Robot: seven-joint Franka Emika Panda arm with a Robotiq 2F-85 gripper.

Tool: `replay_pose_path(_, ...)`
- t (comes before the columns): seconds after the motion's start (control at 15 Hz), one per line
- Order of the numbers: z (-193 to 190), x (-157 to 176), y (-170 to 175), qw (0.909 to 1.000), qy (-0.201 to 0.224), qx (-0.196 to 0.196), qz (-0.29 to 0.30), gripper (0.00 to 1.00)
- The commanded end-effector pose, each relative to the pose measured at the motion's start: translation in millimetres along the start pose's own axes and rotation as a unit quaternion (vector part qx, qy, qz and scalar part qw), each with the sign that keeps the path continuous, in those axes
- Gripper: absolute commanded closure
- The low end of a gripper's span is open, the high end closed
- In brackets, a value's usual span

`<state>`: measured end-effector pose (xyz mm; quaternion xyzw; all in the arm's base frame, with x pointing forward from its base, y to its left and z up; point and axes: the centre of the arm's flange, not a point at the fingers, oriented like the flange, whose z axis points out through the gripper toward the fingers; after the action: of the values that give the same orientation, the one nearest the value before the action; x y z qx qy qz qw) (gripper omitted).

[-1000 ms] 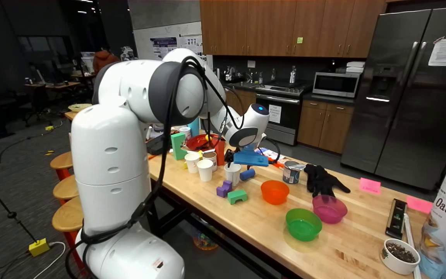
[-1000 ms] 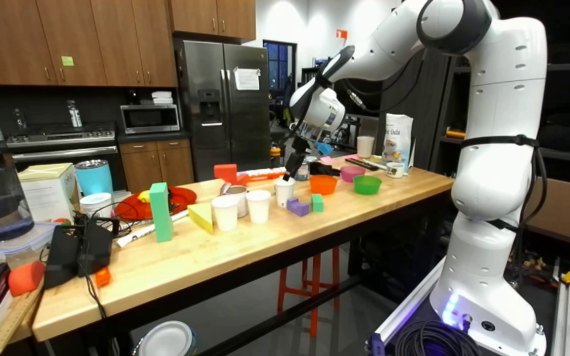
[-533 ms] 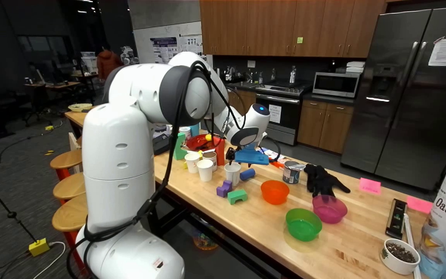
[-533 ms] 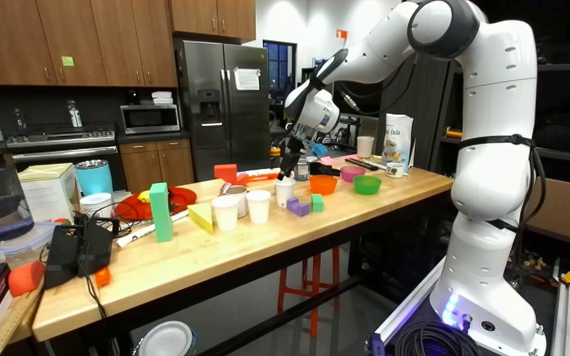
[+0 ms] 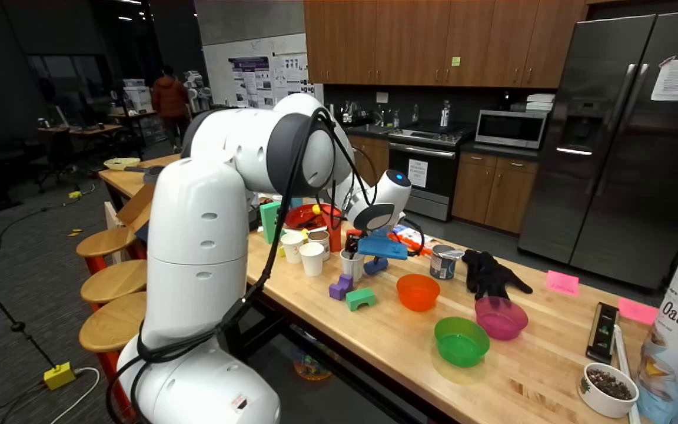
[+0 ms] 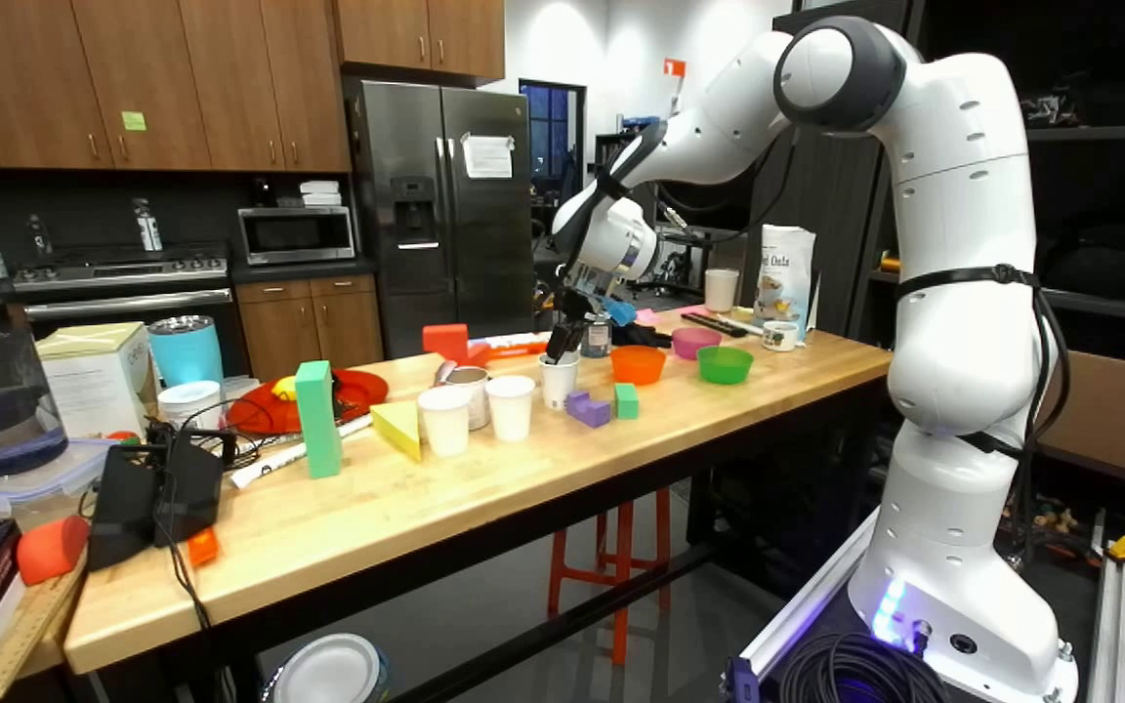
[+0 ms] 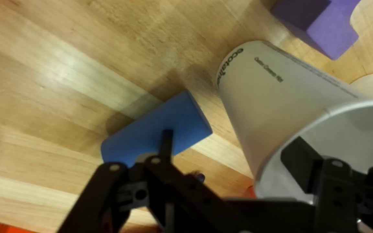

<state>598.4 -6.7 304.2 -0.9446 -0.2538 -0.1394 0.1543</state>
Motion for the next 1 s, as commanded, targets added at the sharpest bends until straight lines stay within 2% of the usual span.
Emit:
replay_pose_path(0.0, -4.5, -0.9, 5.9, 0.9999, 0.001, -0.005, 0.016, 0.46)
replay_pose_path(0.2, -14.2, -3.2, 7.8, 0.9996, 0.015, -0.015, 0.021, 0.72)
replay_pose_path(0.47, -26.8, -1.9, 12.4, 0.9984, 0.043, -0.031, 0.019, 0.99)
replay_pose_path(0.93, -71.5, 14.3, 1.8, 0.9929, 0.081, -0.083, -0.028, 0.99)
